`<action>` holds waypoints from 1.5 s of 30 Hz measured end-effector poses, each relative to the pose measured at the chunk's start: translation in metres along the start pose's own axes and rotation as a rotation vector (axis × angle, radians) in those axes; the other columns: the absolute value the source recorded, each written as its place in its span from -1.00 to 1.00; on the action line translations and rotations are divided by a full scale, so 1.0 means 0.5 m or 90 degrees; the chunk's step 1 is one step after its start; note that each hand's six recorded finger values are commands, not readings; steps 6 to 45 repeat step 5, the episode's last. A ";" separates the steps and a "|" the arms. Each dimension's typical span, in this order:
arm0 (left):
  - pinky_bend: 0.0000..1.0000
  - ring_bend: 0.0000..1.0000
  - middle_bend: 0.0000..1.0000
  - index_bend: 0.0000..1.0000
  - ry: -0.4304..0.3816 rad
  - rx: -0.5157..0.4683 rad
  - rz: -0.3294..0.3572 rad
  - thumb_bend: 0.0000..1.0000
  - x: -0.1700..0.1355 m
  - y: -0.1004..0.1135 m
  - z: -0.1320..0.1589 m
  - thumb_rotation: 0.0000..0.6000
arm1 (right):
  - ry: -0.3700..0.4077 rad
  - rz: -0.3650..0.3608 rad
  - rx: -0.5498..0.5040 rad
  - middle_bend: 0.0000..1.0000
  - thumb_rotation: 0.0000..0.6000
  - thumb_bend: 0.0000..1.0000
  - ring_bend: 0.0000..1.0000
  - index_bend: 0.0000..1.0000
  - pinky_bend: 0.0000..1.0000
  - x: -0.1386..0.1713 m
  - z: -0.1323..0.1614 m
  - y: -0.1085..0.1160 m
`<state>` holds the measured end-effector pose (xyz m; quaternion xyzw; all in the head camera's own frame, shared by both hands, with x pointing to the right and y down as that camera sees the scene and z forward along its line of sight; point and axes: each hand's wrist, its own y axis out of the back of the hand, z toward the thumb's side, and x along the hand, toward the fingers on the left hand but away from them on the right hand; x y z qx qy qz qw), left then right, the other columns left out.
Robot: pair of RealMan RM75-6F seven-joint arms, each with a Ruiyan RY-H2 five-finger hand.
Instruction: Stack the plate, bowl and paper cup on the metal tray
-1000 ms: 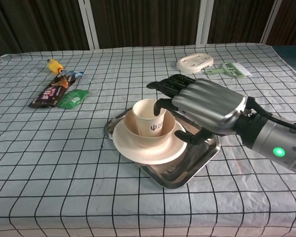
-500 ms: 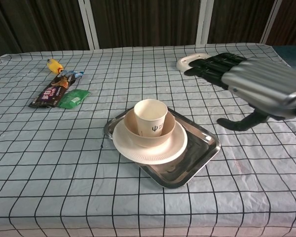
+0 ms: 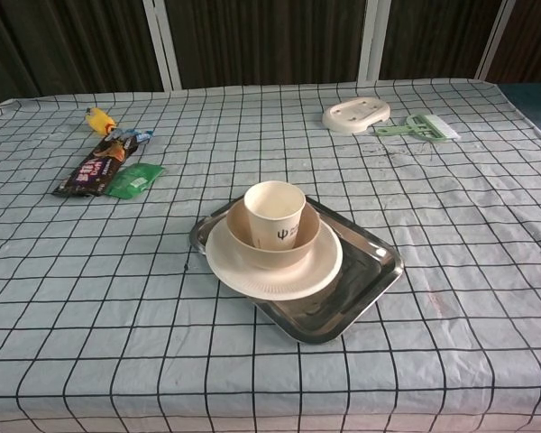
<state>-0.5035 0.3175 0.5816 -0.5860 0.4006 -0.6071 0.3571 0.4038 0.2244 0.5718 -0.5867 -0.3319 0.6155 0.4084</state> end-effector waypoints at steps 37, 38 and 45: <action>-1.00 -1.00 -0.96 -1.00 -0.070 -0.012 0.021 -0.25 -0.002 -0.003 0.014 1.00 | -0.021 -0.025 -0.017 -1.00 1.00 -0.51 -1.00 -1.00 -1.00 0.014 -0.031 0.022; -1.00 -1.00 -0.96 -1.00 -0.070 -0.012 0.021 -0.25 -0.002 -0.003 0.014 1.00 | -0.021 -0.025 -0.017 -1.00 1.00 -0.51 -1.00 -1.00 -1.00 0.014 -0.031 0.022; -1.00 -1.00 -0.96 -1.00 -0.070 -0.012 0.021 -0.25 -0.002 -0.003 0.014 1.00 | -0.021 -0.025 -0.017 -1.00 1.00 -0.51 -1.00 -1.00 -1.00 0.014 -0.031 0.022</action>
